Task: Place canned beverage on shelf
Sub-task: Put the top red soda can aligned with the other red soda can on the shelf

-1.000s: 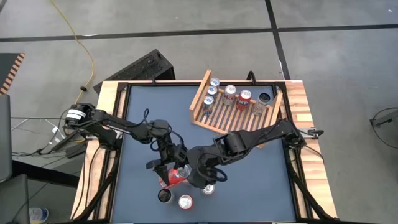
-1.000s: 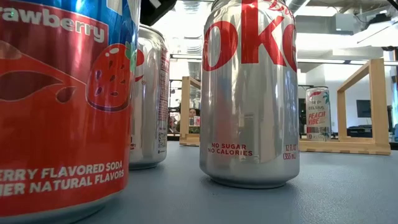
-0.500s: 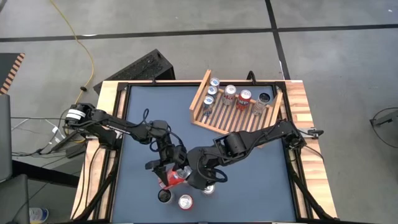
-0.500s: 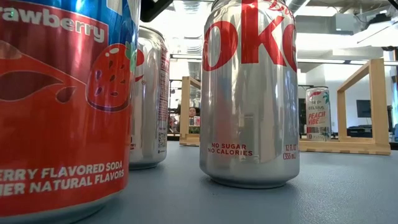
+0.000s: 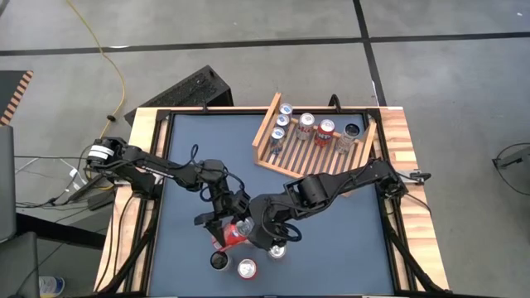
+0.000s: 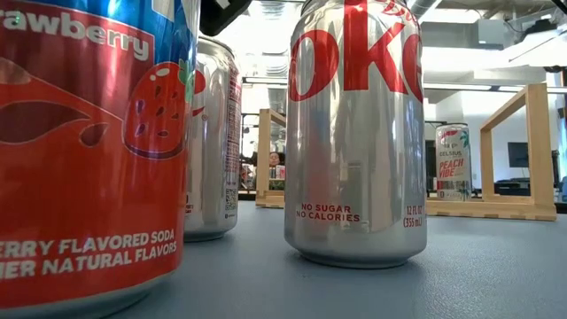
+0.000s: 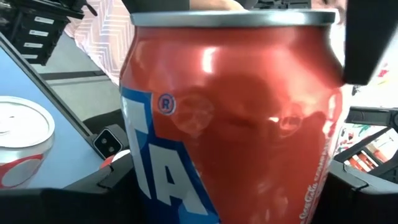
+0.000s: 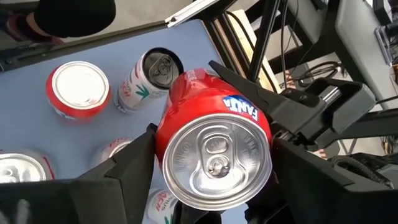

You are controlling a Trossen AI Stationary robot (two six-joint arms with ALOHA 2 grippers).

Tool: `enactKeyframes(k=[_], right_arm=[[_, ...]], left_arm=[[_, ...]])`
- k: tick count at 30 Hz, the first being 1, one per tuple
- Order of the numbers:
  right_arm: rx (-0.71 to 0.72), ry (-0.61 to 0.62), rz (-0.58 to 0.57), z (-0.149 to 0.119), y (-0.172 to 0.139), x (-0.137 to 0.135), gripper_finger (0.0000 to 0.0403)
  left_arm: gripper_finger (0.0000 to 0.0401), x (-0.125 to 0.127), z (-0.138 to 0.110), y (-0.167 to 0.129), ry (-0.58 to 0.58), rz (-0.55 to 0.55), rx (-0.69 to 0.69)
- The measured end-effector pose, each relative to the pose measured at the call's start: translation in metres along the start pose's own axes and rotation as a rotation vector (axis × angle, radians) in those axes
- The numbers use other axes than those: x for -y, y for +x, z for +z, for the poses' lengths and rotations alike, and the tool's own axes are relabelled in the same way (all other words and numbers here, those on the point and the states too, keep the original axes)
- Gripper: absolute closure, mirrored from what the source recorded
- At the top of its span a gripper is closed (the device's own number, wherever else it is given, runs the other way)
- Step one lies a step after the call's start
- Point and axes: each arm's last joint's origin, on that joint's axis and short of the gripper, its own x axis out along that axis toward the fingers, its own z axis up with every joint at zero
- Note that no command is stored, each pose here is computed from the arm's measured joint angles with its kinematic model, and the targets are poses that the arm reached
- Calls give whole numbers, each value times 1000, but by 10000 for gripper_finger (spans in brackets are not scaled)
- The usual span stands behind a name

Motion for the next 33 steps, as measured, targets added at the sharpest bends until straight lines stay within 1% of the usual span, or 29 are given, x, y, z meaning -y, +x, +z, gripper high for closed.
enactKeyframes(k=[6,9,15,22,26,33], right_arm=[[-5,0,-8,0,0,0,47],[-5,1,-13,0,0,1,35],[12,25,-13,1,0,1,34],[20,26,-12,2,0,1,34],[14,26,-7,1,0,1,35],[35,11,-11,7,0,-2,35]], left_arm=[[108,0,0,0,2,5,6],[108,0,1,0,7,4,8],[108,1,1,0,5,-6,3],[108,1,1,0,3,-19,-9],[108,2,2,-2,-31,-34,-14],[108,4,3,-2,-37,-57,-25]])
